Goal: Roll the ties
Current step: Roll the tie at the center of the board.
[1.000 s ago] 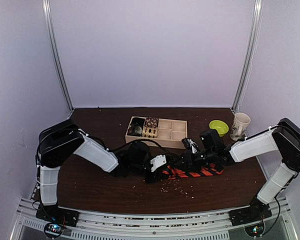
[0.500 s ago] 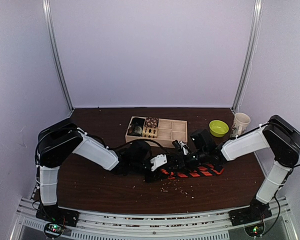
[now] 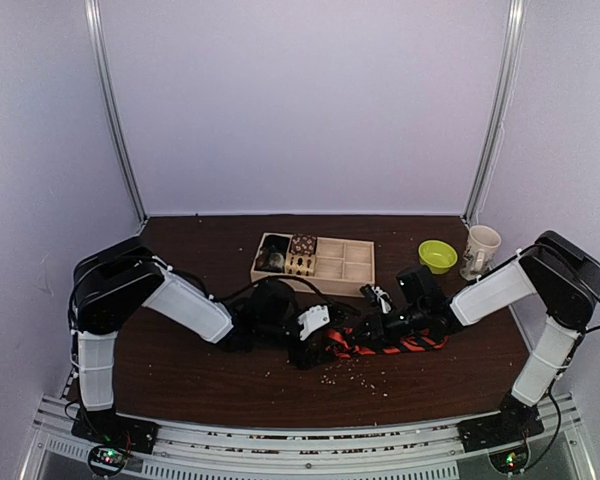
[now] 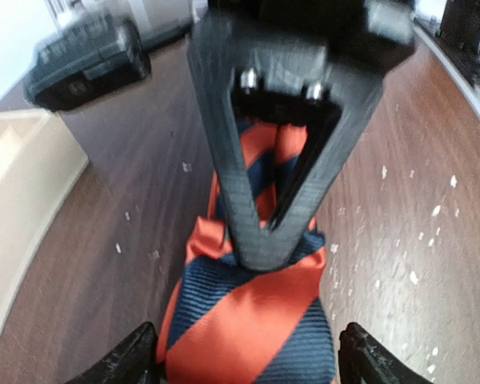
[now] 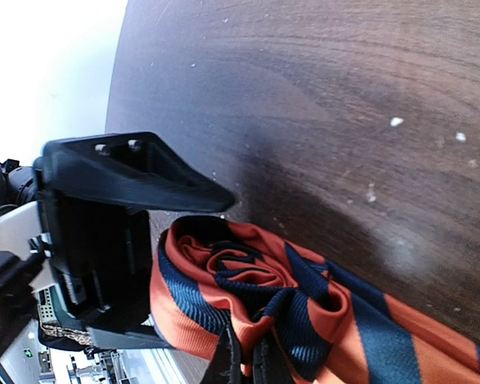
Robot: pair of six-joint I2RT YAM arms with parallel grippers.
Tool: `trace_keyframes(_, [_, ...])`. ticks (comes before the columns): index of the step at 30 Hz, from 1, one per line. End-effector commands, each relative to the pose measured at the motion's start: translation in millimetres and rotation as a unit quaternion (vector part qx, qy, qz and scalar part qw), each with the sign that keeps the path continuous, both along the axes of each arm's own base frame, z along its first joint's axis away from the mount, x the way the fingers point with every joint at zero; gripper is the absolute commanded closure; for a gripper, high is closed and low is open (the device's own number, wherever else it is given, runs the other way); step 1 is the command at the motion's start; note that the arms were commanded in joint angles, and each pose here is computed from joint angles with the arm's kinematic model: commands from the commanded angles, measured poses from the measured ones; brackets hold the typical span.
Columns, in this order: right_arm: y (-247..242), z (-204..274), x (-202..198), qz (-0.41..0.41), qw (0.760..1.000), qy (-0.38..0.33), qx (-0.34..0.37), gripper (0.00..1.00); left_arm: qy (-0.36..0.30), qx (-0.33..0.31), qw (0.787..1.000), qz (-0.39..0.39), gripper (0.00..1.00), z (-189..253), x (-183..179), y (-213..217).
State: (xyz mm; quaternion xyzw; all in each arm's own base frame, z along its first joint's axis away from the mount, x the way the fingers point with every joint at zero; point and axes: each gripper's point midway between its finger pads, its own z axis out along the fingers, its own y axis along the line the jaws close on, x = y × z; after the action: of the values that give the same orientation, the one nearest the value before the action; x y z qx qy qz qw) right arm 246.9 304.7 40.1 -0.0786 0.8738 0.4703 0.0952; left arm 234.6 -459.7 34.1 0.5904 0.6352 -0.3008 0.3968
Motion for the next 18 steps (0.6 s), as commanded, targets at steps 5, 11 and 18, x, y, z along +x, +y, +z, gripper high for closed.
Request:
trace_keyframes(5, [-61.8, -71.3, -15.1, -0.047, 0.985, 0.046, -0.159, 1.0, -0.017, -0.11, 0.994, 0.007, 0.2, 25.9, 9.3, -19.0])
trace_keyframes(11, [-73.6, -78.0, -17.4, -0.043, 0.979, 0.038, -0.196, 1.0, 0.008, -0.139, 0.99, 0.027, 0.2, 18.1, 13.2, -26.7])
trace_keyframes(18, [-89.3, -83.5, -24.7, -0.047, 0.974, 0.037, -0.22, 1.0, 0.0, -0.165, 0.985, 0.048, 0.16, 24.8, 7.5, -10.4])
